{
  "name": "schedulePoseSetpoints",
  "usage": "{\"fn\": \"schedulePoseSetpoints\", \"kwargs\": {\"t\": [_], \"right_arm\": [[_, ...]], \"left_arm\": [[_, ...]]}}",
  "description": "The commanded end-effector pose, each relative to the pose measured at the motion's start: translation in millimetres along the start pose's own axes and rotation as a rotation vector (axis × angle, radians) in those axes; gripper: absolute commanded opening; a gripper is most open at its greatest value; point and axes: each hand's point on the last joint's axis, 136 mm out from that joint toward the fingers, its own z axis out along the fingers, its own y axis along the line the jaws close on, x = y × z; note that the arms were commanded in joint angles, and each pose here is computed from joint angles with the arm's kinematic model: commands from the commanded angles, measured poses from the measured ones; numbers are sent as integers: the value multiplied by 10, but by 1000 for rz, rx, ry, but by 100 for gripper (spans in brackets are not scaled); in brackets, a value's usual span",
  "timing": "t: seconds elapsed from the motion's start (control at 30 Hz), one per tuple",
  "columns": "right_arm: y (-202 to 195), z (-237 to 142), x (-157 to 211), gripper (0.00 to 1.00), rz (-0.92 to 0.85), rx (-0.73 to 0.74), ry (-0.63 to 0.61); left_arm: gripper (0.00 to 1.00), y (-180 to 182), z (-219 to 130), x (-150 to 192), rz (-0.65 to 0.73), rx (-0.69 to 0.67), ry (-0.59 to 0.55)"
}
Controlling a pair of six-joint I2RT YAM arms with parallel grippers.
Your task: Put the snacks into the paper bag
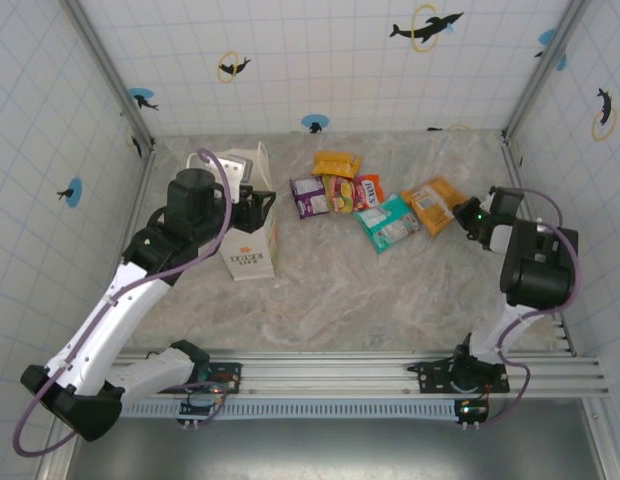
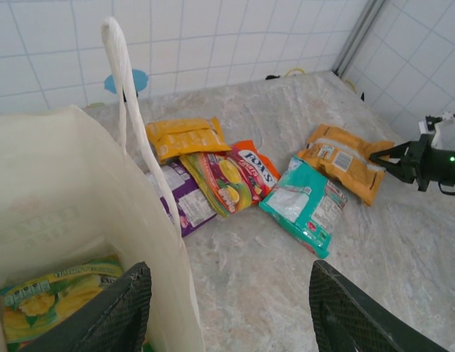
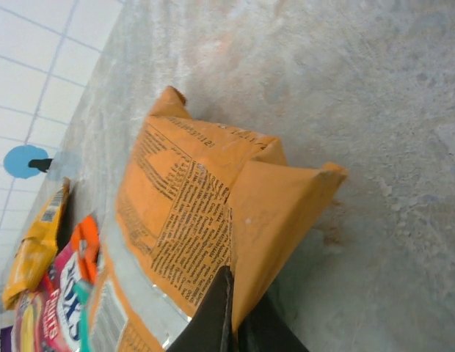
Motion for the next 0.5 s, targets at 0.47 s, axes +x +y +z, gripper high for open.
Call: {"fn": "schedulePoseSetpoints", "kwargs": {"t": [0.47], "right_arm": [[1416,-1113,-123,0,-655,-141,-167]], "left_arm": [[63,-416,-83,-116,195,230,54]]}}
